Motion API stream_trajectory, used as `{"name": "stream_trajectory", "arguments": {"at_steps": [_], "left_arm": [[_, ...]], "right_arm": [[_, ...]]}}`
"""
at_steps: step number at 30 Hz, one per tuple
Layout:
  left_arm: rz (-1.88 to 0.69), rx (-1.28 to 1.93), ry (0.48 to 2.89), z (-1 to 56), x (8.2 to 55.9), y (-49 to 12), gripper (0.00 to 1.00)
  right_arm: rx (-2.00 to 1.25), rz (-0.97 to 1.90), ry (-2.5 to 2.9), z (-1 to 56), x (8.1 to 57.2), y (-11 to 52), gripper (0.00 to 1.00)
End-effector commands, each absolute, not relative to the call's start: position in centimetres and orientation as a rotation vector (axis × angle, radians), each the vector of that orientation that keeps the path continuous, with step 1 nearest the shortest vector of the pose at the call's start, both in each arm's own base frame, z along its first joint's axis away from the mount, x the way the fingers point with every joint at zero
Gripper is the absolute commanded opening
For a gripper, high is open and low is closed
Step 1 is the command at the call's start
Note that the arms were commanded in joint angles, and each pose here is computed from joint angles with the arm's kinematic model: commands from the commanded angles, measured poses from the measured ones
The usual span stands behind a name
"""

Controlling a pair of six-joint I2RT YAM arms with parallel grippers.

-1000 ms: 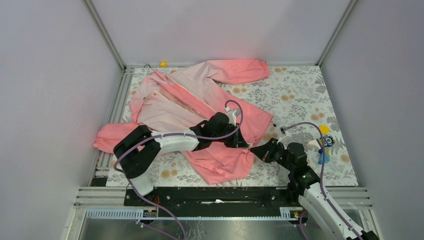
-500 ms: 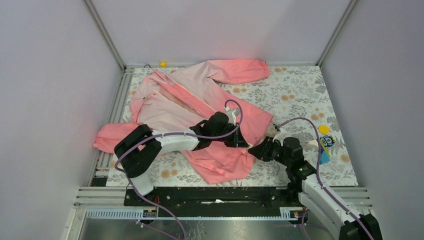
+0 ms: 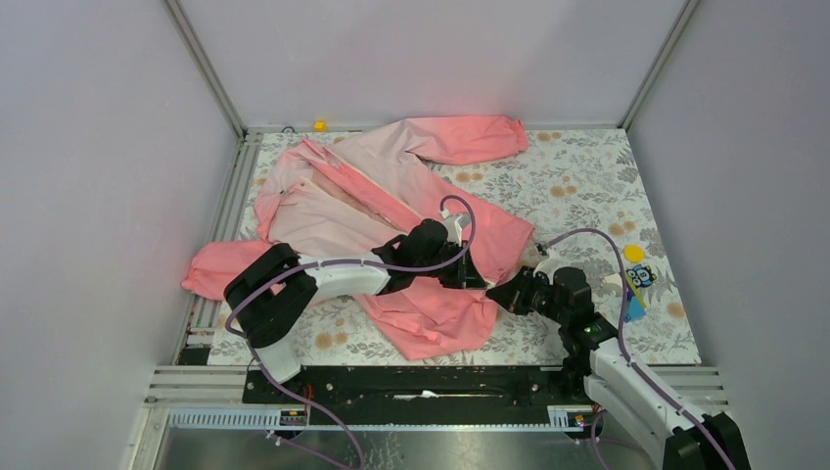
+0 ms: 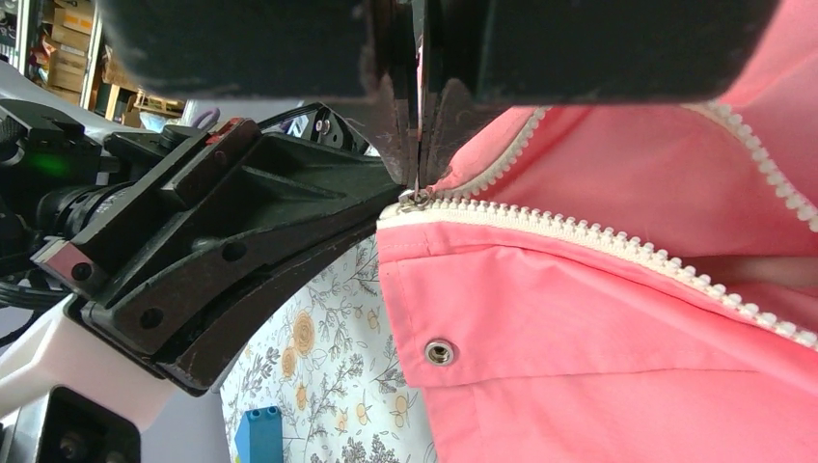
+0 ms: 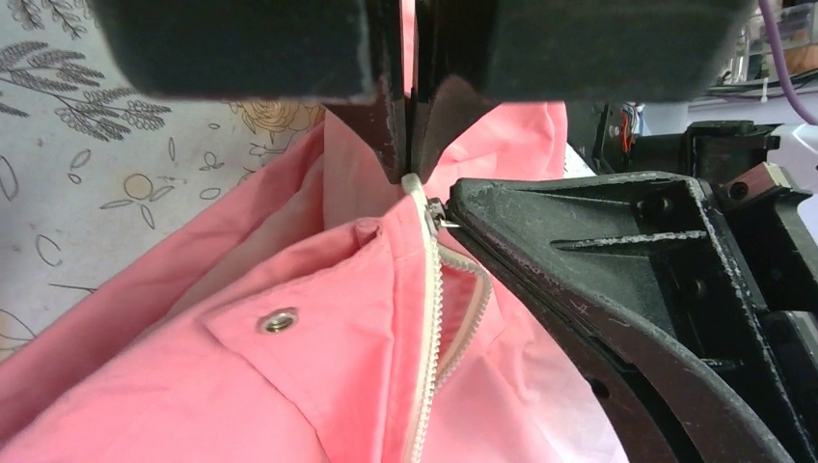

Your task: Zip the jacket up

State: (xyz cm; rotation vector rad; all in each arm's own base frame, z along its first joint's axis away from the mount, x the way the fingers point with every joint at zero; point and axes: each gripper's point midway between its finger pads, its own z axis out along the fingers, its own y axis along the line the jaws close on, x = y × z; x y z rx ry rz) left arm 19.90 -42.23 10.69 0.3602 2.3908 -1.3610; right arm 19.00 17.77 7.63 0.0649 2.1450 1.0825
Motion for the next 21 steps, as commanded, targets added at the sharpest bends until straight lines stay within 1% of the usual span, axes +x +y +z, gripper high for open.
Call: {"name": "stream_trajectory", "arguments": {"at_steps": [1, 7, 10, 15, 21], "left_arm": [[-1.32, 0.376, 2.361, 10.9, 20.4, -42.1, 0.0], [-1.068, 0.336, 2.45, 6.8, 21.8, -39.6, 0.0], [-1.007, 0.277, 2.461, 5.9, 23.0, -38.4, 0.0], [-1.105, 0.308, 2.392, 8.5, 23.4, -39.3, 0.0], [-1.381, 0.347, 2.33, 11.4, 21.2, -41.3, 0.0]], "right_arm": [[0.118, 1.003, 2.059, 9.7, 20.9, 16.8, 0.0], [0.251, 1.117, 1.873, 13.4, 20.9, 16.5, 0.0], [0.248, 1.131, 1.854, 13.6, 20.6, 16.5, 0.0], [0.183, 1.118, 1.921, 12.5, 20.0, 16.9, 0.0], [0.062, 1.069, 2.114, 9.8, 19.4, 17.7, 0.0]]}}
